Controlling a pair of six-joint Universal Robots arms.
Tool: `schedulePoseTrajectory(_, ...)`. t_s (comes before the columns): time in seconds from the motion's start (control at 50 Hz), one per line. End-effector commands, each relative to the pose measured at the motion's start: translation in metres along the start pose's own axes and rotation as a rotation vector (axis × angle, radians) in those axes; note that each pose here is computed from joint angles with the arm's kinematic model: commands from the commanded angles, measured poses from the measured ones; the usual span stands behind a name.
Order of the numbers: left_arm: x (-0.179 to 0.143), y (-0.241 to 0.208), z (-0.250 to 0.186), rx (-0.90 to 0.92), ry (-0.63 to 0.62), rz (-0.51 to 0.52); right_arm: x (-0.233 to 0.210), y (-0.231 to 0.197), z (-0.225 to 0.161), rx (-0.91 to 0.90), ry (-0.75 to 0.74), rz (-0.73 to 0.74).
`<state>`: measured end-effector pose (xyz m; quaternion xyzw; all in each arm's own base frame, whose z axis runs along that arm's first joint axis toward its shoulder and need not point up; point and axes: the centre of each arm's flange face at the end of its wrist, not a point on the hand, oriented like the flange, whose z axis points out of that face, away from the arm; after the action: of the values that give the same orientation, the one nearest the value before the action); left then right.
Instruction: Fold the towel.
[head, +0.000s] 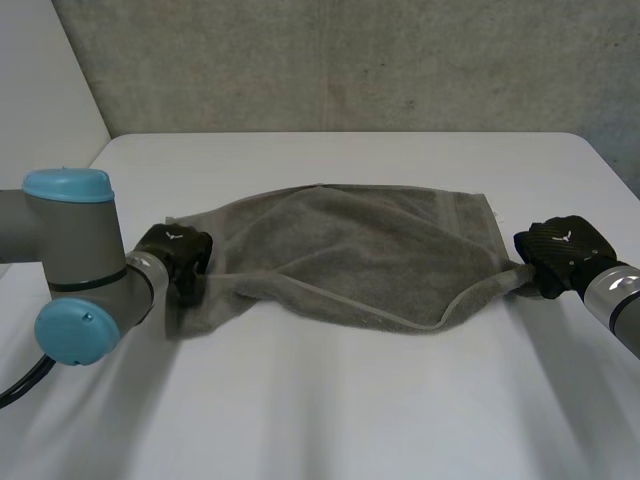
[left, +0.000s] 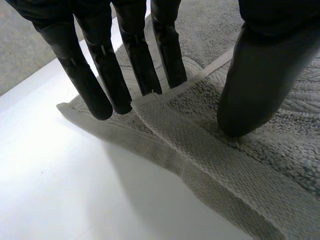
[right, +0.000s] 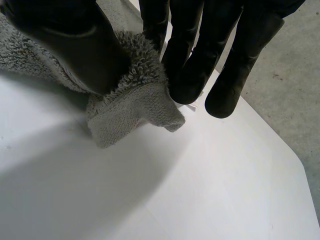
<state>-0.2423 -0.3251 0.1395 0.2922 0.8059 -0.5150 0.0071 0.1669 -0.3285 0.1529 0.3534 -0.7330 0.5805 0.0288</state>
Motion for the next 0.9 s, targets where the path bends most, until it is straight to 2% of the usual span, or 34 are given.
schedulePoseTrajectory(0.02,-0.001,0.0,0.0,-0.005,-0.007,0.001,0.0,0.0,0.0,0.0,0.0,0.0)
schedulePoseTrajectory(0.2,-0.005,-0.017,-0.009,0.05,-0.018,0.0,0.009,-0.01,-0.001,0.032,0.027,-0.01)
schedulePoseTrajectory(0.24,-0.011,-0.039,-0.023,0.124,-0.042,-0.006,0.024,-0.035,-0.01,0.092,0.079,-0.028)
schedulePoseTrajectory(0.3,-0.017,-0.053,-0.031,0.176,-0.063,-0.01,0.032,-0.051,-0.016,0.131,0.107,-0.045)
schedulePoseTrajectory(0.4,-0.038,-0.107,-0.079,0.406,-0.153,-0.013,0.059,-0.106,-0.046,0.258,0.187,-0.043)
schedulePoseTrajectory(0.42,-0.038,-0.107,-0.079,0.407,-0.154,-0.013,0.059,-0.107,-0.046,0.259,0.187,-0.042)
schedulePoseTrajectory(0.46,-0.049,-0.127,-0.107,0.499,-0.199,-0.015,0.067,-0.126,-0.061,0.27,0.188,-0.022)
schedulePoseTrajectory(0.64,-0.068,-0.147,-0.165,0.627,-0.275,-0.04,0.082,-0.169,-0.101,0.266,0.133,-0.029)
schedulePoseTrajectory(0.76,-0.078,-0.142,-0.167,0.618,-0.304,-0.042,0.089,-0.176,-0.109,0.277,0.119,-0.038)
schedulePoseTrajectory(0.86,-0.076,-0.134,-0.157,0.584,-0.282,-0.044,0.087,-0.154,-0.088,0.212,0.063,-0.028)
schedulePoseTrajectory(0.9,-0.069,-0.116,-0.128,0.502,-0.235,-0.041,0.078,-0.136,-0.062,0.147,0.008,-0.034)
